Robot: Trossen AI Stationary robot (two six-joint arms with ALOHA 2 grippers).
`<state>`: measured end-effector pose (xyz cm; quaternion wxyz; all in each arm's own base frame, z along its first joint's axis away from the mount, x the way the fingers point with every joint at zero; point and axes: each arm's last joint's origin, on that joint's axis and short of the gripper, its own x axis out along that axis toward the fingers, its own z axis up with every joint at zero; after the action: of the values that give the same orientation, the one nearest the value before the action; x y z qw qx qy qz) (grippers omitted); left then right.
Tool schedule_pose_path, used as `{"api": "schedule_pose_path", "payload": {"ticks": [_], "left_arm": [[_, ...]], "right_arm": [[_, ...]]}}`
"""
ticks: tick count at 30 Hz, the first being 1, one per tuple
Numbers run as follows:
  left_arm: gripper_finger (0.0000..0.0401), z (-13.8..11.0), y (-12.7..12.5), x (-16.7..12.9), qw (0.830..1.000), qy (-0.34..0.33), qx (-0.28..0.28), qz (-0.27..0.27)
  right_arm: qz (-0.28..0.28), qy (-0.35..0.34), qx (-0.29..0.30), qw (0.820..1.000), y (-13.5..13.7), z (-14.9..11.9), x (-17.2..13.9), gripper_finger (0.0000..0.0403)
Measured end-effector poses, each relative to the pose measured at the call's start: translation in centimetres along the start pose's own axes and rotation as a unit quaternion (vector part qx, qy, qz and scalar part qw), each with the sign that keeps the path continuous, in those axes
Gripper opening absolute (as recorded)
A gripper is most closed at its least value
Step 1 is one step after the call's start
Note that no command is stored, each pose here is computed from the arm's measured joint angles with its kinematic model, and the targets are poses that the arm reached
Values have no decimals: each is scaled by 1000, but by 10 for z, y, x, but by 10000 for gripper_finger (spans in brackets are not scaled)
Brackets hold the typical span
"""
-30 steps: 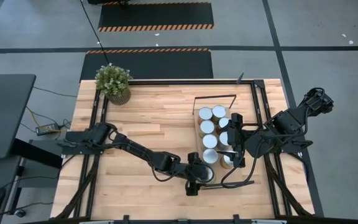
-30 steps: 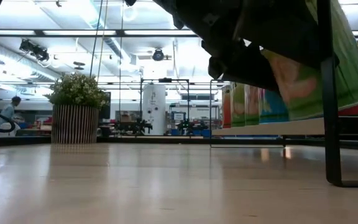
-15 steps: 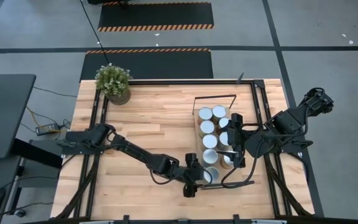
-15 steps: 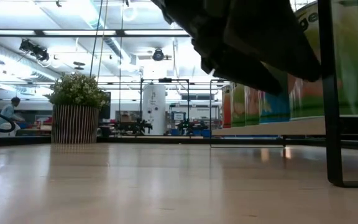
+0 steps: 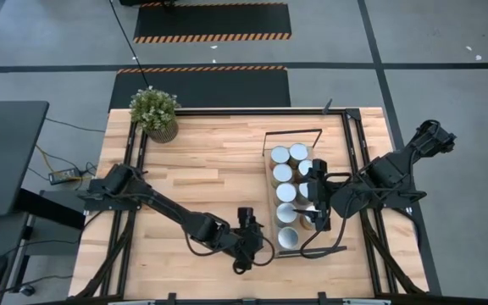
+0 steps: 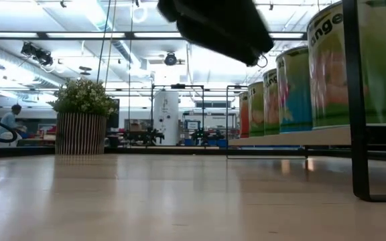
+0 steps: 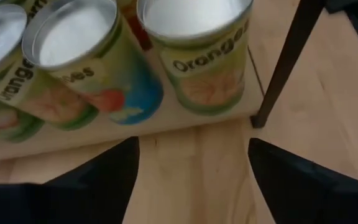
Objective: Pick and place cans onto a shelf
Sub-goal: Return to Home Position
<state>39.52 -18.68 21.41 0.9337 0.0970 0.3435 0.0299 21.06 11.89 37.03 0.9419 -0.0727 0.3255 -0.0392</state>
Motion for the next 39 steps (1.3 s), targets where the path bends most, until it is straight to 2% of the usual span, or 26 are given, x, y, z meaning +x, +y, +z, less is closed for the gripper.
{"api": "schedule_pose_path", "payload": {"ticks": [9,16,22,33,39], "left_arm": [[267,-3,0,1,1000,0,20,2],[235,-3,0,1,999,1,35,-2],[209,-5,0,-1,998,10,58,4],[162,22,37,-57,996,-15,79,42],[146,34,63,-88,995,-34,70,59]], "right_arm": [[21,-45,7,999,5,-32,15,362],[31,-57,37,997,-5,-65,7,362],[46,-116,47,991,-13,-83,-2,362],[52,-221,27,974,-23,-113,-1,362],[110,-279,9,954,-31,-133,0,359]]}}
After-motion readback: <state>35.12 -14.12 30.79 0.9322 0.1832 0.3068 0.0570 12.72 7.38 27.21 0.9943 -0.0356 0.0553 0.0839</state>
